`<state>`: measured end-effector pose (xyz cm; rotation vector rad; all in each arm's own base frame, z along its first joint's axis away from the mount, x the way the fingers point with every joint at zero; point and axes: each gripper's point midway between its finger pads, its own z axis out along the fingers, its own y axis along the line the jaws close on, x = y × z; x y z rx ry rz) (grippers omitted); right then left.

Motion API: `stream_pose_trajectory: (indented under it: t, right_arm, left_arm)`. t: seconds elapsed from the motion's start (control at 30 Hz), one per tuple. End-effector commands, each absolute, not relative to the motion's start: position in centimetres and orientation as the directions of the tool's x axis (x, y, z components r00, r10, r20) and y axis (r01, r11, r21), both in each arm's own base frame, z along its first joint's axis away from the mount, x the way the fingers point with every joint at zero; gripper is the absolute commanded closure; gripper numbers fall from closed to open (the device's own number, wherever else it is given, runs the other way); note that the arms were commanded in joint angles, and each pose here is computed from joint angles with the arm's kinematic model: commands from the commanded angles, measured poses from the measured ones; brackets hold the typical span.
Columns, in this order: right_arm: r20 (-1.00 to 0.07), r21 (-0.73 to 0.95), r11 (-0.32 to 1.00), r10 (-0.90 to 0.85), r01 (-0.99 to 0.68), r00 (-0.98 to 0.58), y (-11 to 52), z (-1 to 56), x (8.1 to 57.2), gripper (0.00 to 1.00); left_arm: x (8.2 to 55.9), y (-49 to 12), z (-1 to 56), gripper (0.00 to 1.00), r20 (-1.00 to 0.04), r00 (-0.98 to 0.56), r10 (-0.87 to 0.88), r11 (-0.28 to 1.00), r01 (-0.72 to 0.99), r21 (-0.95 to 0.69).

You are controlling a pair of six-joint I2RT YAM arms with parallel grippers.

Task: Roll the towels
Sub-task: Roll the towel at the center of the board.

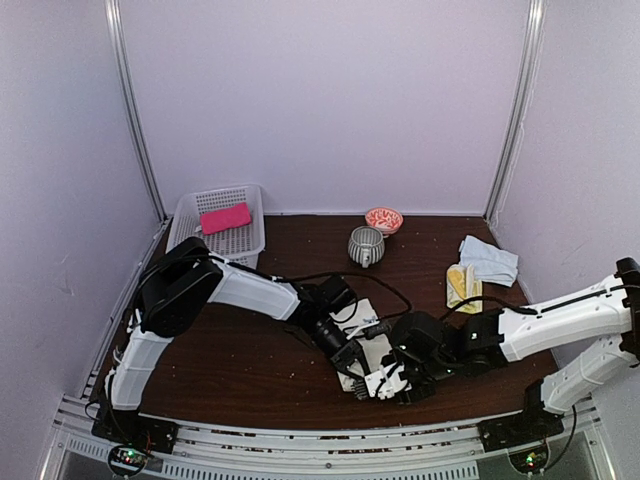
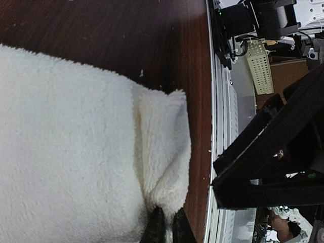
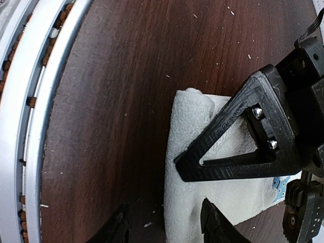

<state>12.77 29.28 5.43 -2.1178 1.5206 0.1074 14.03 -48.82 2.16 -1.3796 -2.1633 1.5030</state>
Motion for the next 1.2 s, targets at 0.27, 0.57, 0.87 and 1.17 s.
stream_pose_trajectory:
  t: [0.27, 0.57, 0.87, 1.17]
  right_arm:
    - [-0.266, -0.402, -0.211, -0.904, -0.891, 0.334, 29.2, 2.5, 14.3, 0.68]
    - [-0.202, -0.369, -0.227, -0.927, -0.901, 0.316, 28.6, 0.7, 14.4, 0.84]
    - [-0.265, -0.074, -0.232, -0.933, -0.970, 0.243, 29.6, 1.6, 10.5, 0.95]
    - [-0.200, 0.478, -0.030, -0.977, -0.878, -0.075, 29.1, 1.9, 10.5, 0.94]
  left_arm:
    - [13.5, -46.1, -2.6, 1.00, -0.217, -0.575, 0.788, 0.220, 0.594, -0.774]
    - [13.1, -45.9, -0.7, 0.89, -0.277, -0.549, 0.789, 0.158, 0.617, -0.771]
    - [16.3, -43.0, 3.4, 0.61, -0.465, -0.544, 0.698, 0.217, 0.780, -0.587]
    - [18.7, -39.6, 12.7, 0.66, -0.789, -0.412, 0.456, 0.285, 0.907, -0.309]
